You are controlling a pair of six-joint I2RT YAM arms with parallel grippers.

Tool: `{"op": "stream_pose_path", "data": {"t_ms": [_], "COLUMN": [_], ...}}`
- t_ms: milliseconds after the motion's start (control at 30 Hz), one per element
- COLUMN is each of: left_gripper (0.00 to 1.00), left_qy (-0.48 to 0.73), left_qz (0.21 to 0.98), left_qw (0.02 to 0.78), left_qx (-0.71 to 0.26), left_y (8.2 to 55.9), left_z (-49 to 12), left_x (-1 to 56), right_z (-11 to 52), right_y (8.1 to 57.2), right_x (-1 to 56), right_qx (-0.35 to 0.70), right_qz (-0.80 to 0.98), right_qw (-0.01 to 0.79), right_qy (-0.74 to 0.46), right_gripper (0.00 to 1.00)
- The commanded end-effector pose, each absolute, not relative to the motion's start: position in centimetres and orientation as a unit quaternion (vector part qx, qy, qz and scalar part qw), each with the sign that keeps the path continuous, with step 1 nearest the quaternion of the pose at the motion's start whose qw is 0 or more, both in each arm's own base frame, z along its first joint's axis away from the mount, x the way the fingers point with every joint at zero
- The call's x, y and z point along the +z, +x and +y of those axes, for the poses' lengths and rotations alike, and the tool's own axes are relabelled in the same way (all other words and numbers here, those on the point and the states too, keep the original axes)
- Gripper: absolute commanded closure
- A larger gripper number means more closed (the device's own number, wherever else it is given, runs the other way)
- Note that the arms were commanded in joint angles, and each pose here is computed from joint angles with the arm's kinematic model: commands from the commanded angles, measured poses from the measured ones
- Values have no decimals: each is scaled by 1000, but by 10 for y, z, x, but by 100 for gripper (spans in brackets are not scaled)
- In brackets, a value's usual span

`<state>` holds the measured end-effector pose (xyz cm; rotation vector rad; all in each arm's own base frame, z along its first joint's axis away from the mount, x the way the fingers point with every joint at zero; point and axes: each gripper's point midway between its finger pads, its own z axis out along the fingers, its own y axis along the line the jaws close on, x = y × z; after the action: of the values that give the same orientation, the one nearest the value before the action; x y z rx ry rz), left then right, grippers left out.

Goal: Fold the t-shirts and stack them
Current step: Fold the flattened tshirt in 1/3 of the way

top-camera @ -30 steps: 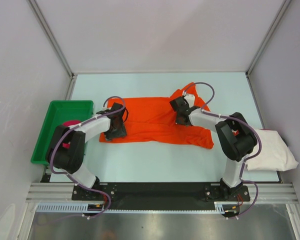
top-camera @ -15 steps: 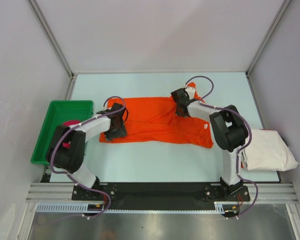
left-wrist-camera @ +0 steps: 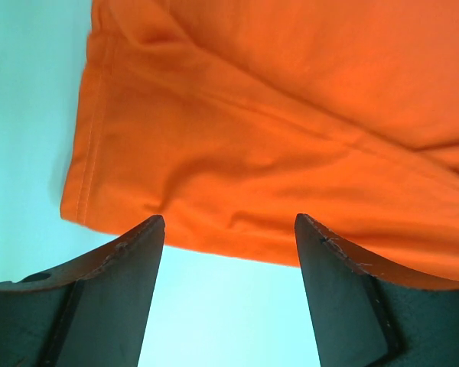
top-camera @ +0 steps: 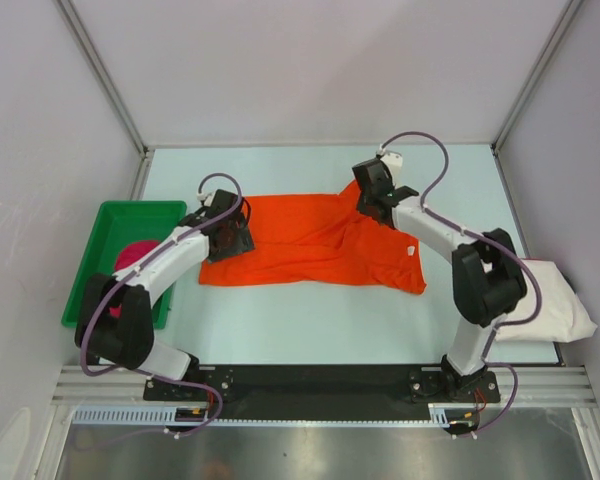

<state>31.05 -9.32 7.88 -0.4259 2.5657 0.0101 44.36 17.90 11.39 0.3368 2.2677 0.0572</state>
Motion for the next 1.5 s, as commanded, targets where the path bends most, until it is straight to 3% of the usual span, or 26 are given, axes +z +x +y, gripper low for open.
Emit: {"op": "stream_pose_path", "data": {"t_ms": [0,267,600,933,1467], "left_gripper": [25,25,27,31,30], "left_qy": [-161,-165,-161,-173,-179], "left_qz": [940,946,959,968,968], "left_qw": [302,279,229,154,138], "left_qx": [0,17,33,94,111], "left_y": [325,325,322,290,267], "left_z": [-95,-93,-94,-71,-47], "left_x": [99,63,31,3,10], "right_z": [162,152,143,104,74], "right_y": [407,341,329,291,255], "right_x": [110,50,19,6,9], "right_qx": [6,1,-32,-77,-82], "right_qz": [906,920,926,927,923], "right_qw": [397,350,325,280,253], "right_qy": [149,179,190,238,277], "right_gripper": [81,87,91,90,87]}}
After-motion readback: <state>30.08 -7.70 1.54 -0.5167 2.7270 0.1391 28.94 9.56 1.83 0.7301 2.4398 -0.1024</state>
